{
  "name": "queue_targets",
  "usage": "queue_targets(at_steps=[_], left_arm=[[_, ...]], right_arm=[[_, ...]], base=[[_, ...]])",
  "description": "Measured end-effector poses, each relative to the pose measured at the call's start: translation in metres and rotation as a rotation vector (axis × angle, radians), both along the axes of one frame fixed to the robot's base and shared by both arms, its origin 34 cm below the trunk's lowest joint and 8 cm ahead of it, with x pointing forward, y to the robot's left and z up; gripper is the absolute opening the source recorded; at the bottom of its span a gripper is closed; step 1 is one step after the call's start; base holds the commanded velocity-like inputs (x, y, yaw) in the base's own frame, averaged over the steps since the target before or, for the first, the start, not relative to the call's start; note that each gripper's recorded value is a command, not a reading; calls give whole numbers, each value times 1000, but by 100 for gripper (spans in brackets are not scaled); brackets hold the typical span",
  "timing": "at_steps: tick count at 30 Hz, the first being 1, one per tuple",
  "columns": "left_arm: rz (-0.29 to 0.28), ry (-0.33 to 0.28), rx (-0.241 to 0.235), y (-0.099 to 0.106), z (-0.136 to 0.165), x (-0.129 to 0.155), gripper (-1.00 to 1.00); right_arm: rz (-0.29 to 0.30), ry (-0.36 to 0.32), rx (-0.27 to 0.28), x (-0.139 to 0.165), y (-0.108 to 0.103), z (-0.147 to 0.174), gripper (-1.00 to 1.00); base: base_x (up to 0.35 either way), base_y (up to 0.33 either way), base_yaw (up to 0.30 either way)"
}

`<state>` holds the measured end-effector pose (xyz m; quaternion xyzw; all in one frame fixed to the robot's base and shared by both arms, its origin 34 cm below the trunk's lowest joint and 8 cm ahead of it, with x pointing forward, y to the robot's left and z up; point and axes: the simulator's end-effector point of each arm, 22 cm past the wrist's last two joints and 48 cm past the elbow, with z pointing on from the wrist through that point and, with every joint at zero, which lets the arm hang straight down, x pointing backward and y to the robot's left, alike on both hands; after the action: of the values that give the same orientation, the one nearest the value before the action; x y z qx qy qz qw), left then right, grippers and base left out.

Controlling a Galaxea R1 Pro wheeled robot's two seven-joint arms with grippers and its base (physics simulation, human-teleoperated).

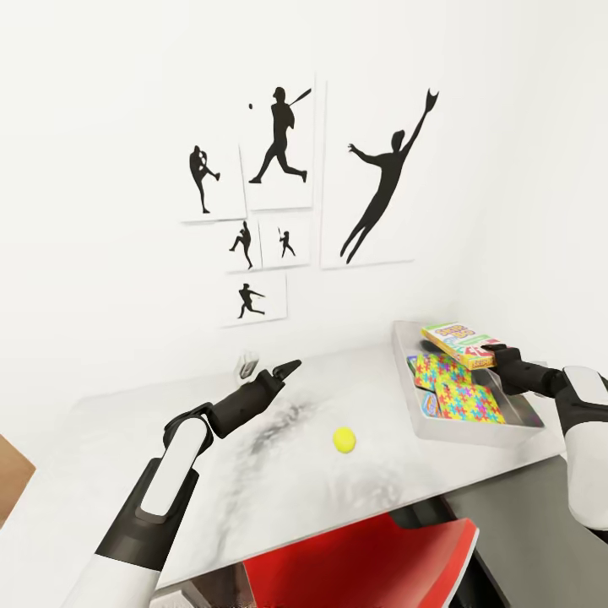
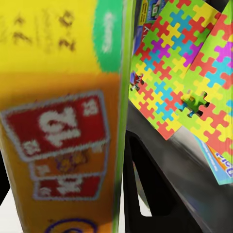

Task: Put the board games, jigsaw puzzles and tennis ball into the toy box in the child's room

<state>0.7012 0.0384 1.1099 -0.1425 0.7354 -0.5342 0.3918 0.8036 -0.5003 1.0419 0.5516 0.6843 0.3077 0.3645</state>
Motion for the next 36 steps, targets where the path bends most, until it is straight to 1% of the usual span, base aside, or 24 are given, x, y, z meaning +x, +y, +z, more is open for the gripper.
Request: queue_targets(at_steps=[36], left_arm=[[1, 60, 1, 1, -36, 5, 100]], right_arm=[[0, 59, 0, 1, 0, -41, -100]], base=[[0, 0, 0]])
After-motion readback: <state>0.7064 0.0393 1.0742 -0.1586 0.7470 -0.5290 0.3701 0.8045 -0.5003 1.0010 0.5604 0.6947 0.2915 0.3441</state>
